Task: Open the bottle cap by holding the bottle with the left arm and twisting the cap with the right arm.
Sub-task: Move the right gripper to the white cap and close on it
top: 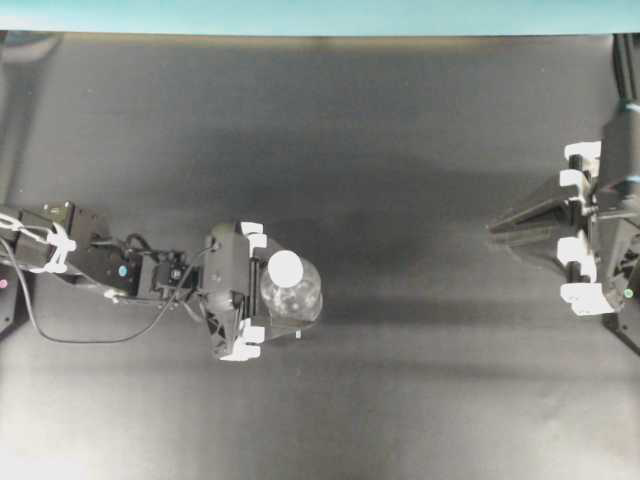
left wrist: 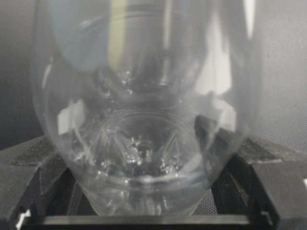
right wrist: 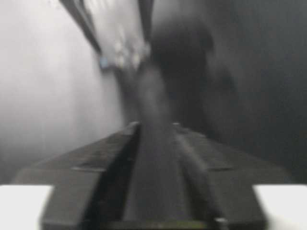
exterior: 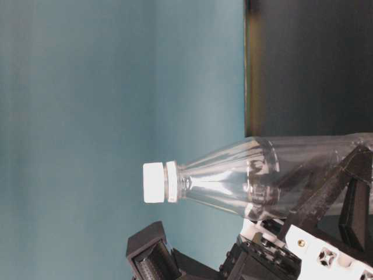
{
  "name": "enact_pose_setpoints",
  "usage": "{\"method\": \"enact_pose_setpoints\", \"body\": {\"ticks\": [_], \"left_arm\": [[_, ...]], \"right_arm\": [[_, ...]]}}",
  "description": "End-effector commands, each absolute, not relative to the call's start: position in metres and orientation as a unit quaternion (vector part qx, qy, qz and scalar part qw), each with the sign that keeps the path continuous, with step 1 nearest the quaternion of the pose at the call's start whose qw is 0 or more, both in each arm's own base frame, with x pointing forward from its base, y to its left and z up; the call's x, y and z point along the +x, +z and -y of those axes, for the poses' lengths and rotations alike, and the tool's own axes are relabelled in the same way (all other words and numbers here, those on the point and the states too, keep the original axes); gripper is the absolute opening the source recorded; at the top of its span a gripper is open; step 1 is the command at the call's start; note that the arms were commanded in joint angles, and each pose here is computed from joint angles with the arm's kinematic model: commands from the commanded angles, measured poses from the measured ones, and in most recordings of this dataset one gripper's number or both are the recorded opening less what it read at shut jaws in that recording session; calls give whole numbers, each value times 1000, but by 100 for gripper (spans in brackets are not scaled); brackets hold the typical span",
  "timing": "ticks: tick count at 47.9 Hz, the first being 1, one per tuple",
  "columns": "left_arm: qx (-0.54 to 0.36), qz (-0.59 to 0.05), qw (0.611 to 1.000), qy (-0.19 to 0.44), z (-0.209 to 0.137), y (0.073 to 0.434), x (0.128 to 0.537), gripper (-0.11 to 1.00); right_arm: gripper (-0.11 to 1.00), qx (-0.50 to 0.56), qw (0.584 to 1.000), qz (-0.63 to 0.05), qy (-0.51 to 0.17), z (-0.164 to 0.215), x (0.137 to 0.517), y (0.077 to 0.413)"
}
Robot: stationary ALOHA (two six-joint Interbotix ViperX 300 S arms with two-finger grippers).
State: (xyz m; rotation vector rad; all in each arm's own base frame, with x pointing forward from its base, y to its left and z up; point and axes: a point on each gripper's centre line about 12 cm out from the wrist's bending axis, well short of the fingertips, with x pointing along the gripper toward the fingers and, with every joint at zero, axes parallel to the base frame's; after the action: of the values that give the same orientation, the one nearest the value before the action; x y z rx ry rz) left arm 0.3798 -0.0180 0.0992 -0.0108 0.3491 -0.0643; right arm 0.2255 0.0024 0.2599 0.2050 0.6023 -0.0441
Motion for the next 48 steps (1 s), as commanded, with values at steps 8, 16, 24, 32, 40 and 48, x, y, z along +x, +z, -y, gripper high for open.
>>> {"method": "enact_pose_setpoints", "body": {"ticks": [8,16,24,32,40,48], "left_arm": [[-5,-159,987,-34,19,103,383,80],[-7,-162,986,-33,18,102,382,80],[-9,-162,986,-33,18,102,382,80],[-11,-161,986,-33,19,102,383,80],[-11,-163,986,-34,20,101,382,80],[-11,-162,986,-35,20,102,383,80]], "right_arm": [[71,105,931,-349,-21,-6,257,297],[81,119,907,-403,-12,-13,291,320],[80,162,875,-456,-18,-18,329,333],[80,206,860,-465,-35,-24,374,341],[80,192,864,-464,-19,-36,403,345],[80,121,870,-477,23,-45,417,337]]}}
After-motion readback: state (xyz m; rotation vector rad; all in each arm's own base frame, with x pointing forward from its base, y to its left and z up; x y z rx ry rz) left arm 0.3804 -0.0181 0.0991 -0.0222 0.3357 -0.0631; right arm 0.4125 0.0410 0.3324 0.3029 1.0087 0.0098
